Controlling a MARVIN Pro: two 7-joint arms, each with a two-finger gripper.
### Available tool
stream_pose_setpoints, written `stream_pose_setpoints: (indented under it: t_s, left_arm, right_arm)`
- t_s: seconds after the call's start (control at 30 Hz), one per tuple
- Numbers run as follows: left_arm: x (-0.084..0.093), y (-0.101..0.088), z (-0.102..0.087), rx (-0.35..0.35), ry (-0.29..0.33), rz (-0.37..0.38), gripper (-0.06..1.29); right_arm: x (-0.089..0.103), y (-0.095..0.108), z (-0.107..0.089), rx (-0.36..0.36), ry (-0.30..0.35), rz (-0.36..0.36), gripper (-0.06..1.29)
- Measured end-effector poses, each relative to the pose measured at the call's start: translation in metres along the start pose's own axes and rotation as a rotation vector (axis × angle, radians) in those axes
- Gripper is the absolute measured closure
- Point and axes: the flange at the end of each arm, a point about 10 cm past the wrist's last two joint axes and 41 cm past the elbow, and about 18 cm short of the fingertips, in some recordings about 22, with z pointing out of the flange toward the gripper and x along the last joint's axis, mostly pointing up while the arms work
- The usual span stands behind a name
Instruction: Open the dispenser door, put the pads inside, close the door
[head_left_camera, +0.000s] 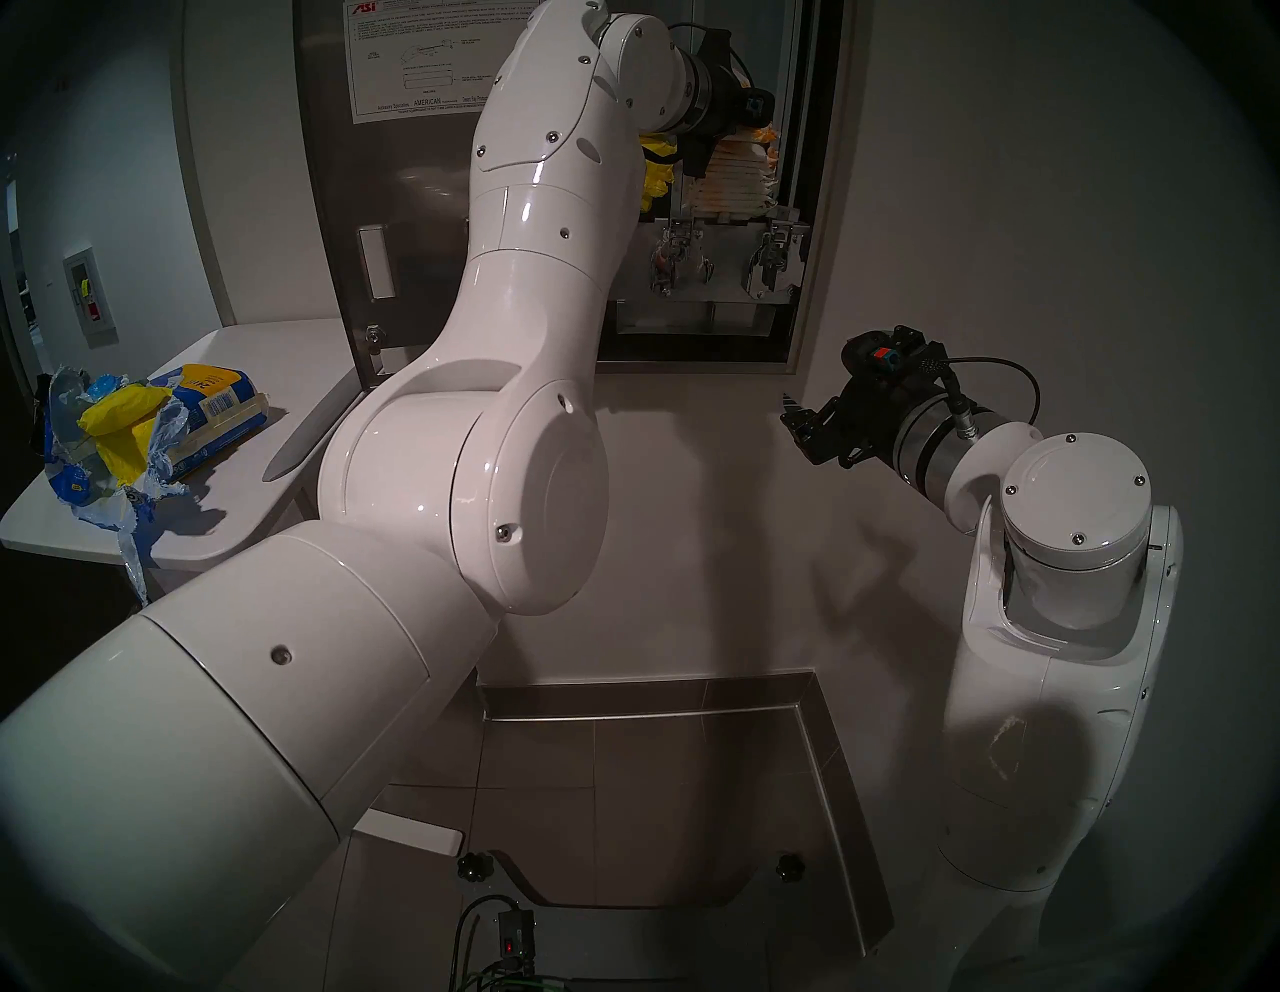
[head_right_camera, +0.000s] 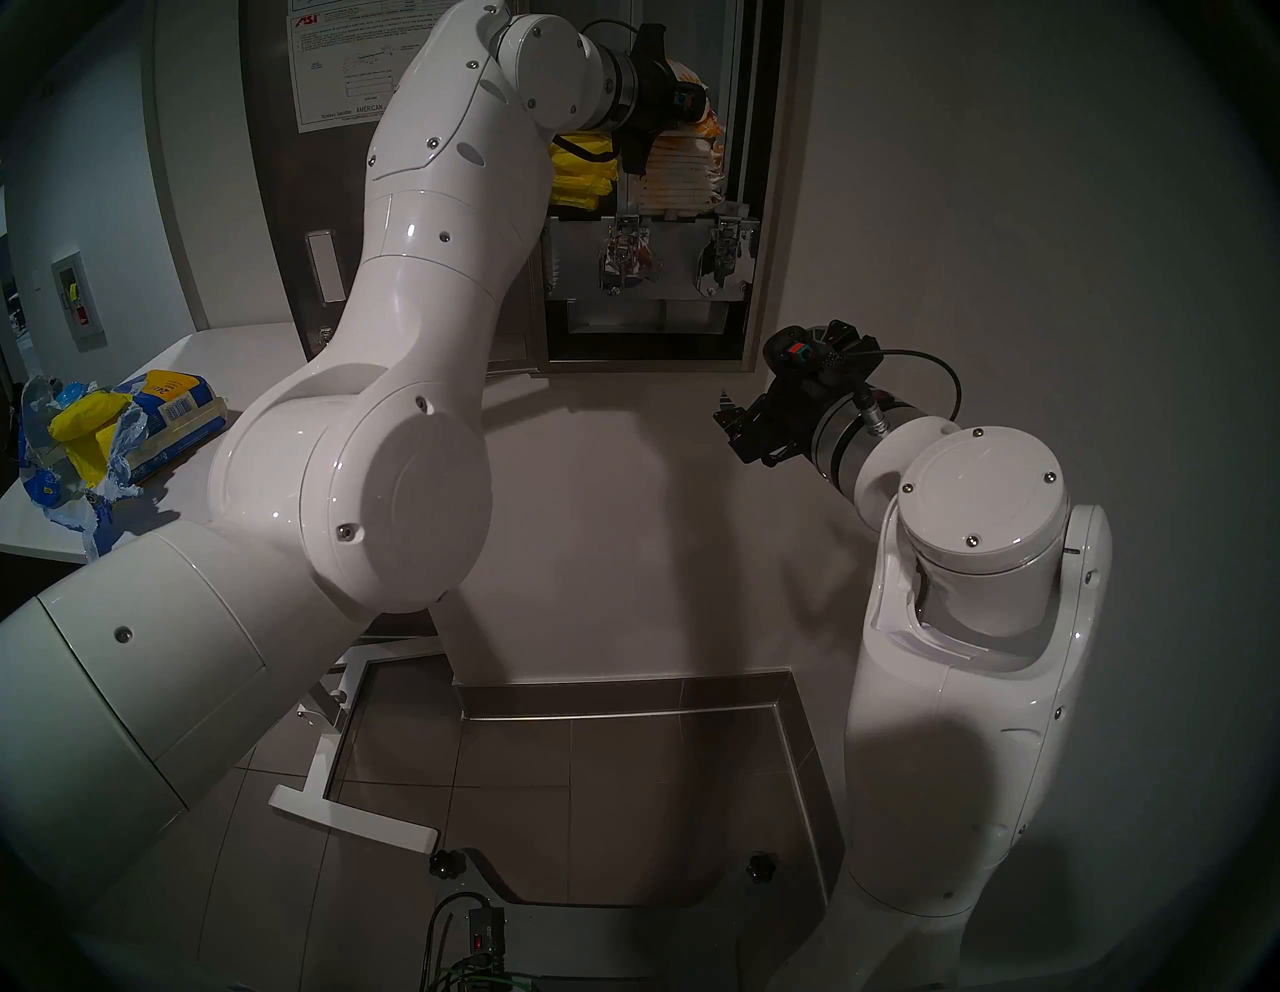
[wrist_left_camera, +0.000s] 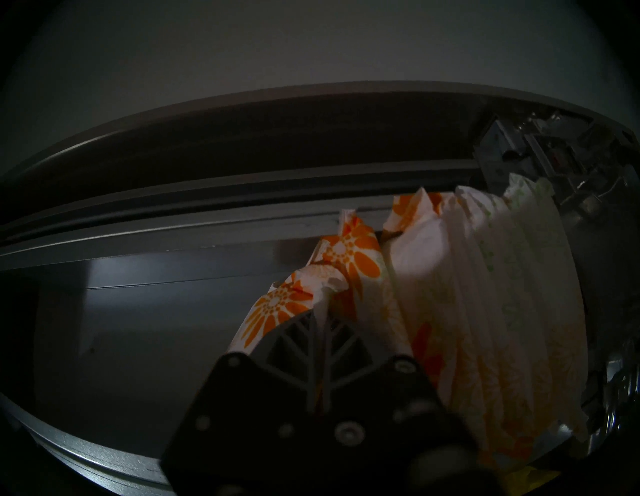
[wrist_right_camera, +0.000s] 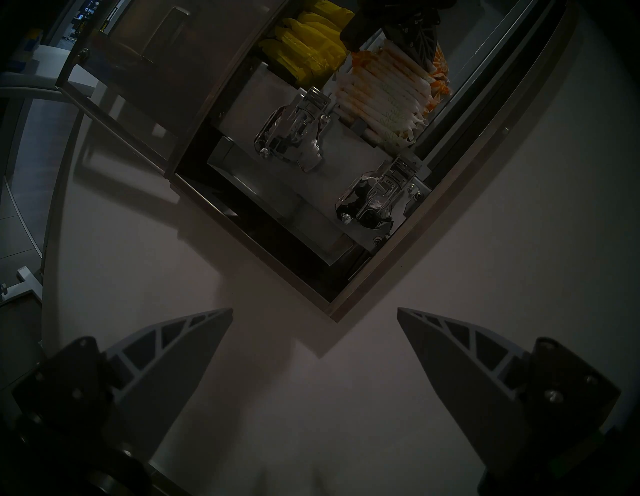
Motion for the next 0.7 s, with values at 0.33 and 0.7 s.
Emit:
stream_pose_setpoints:
  t_s: [0.33,0.7]
  left_arm:
    - [0.007,-0.002,0.006,0.035,0.019,-0.046,1.25]
    - [0.013,0.003,0.020,0.041,0.026,-0.129,1.25]
  right_arm:
    - [0.000,0.000,0.000,0.000,0.000,0.000,-0.01]
    - [0.000,0.000,0.000,0.000,0.000,0.001,-0.01]
